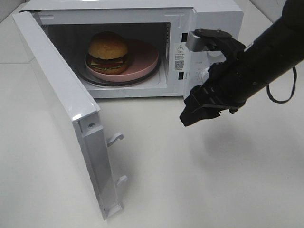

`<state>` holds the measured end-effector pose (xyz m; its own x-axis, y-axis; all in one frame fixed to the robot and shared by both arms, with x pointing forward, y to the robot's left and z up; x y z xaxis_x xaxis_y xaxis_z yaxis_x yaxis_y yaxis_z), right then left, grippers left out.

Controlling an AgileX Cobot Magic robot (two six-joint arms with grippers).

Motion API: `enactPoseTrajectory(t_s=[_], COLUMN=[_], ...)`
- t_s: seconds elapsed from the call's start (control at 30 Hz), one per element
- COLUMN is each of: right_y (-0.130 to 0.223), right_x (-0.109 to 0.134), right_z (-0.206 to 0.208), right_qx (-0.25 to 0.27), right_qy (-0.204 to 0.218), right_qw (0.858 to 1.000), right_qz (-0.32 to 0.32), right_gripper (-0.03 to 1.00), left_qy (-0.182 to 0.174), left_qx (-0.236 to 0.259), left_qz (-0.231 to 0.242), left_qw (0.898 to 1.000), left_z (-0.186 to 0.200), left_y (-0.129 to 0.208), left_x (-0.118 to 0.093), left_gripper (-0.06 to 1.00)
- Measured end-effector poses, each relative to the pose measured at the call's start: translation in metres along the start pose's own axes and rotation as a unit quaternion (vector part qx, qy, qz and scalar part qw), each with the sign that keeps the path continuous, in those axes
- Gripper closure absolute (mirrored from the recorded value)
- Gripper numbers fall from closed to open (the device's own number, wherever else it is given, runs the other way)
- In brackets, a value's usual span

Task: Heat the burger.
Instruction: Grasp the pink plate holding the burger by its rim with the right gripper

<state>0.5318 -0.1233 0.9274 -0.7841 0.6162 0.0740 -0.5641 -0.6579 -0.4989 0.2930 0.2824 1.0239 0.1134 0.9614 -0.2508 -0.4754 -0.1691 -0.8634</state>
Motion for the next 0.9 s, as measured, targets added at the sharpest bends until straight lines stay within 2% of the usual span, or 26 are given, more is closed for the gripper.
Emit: enactPoseTrajectory(t_s=[0.07,0.1,0.17,0.2,0.27,0.3,0.33,0.47,0.53,0.57,0.6,0.63,0.67,0.73,0.77,0.9], right_y=[-0.025,-0.025,-0.04,-0.04,-0.053,-0.053,-0.061,-0.072,-0.079,-0.079,-0.084,-0.084,-0.089,-0.09,-0.095,-0.103], right_x=[0.009,0.009,0.012,0.012,0.019,0.019,0.022,0.026,0.03,0.03,0.033,0.033,0.035,0.036,0.037,0.035], right_z=[0.003,0.003,0.006,0.006,0.008,0.008,0.007,-0.003,-0.017,-0.017,-0.028,-0.028,-0.037,-0.042,-0.05,-0.058], right_qx=[-0.025,-0.025,-0.036,-0.036,-0.037,-0.037,-0.036,-0.034,-0.025,-0.025,-0.016,-0.016,-0.007,-0.003,0.004,0.006], right_qy=[0.02,0.02,0.046,0.046,0.066,0.066,0.074,0.08,0.086,0.086,0.092,0.092,0.098,0.099,0.106,0.115], right_qw=[0.997,0.997,0.989,0.989,0.975,0.975,0.967,0.958,0.946,0.946,0.934,0.934,0.922,0.917,0.907,0.901], right_qz=[0.074,0.074,0.139,0.139,0.208,0.208,0.239,0.272,0.311,0.311,0.344,0.344,0.374,0.385,0.408,0.419], right_gripper=[0.46,0.46,0.46,0.46,0.46,0.46,0.46,0.46,0.46,0.46,0.46,0.46,0.46,0.46,0.46,0.46], left_qy=[0.0,0.0,0.0,0.0,0.0,0.0,0.0,0.0,0.0,0.0,0.0,0.0,0.0,0.0,0.0,0.0], left_qx=[0.0,0.0,0.0,0.0,0.0,0.0,0.0,0.0,0.0,0.0,0.0,0.0,0.0,0.0,0.0,0.0], left_qz=[0.0,0.0,0.0,0.0,0.0,0.0,0.0,0.0,0.0,0.0,0.0,0.0,0.0,0.0,0.0,0.0], left_qw=[1.0,1.0,1.0,1.0,1.0,1.0,1.0,1.0,1.0,1.0,1.0,1.0,1.0,1.0,1.0,1.0], left_z=[0.0,0.0,0.0,0.0,0.0,0.0,0.0,0.0,0.0,0.0,0.0,0.0,0.0,0.0,0.0,0.0], left_y=[0.0,0.0,0.0,0.0,0.0,0.0,0.0,0.0,0.0,0.0,0.0,0.0,0.0,0.0,0.0,0.0], left_x=[0.0,0.0,0.0,0.0,0.0,0.0,0.0,0.0,0.0,0.0,0.0,0.0,0.0,0.0,0.0,0.0], left_gripper=[0.94,0.94,0.94,0.94,0.94,0.94,0.94,0.94,0.94,0.94,0.94,0.94,0.94,0.94,0.94,0.94])
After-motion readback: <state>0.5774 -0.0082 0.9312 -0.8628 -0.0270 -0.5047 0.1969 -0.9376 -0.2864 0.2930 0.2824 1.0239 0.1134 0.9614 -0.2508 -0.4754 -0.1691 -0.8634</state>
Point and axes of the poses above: a point on each arm's last joint axis where the gripper is mounted, z pointing back along that axis away from the gripper, x along the wrist's bending axis when the last joint is at zero, y = z × x, the point moved 7 cm from there along -z, pointing out along that axis toward the gripper, and after that the axes turned 15 degrees about z, right-handed, at the moved point
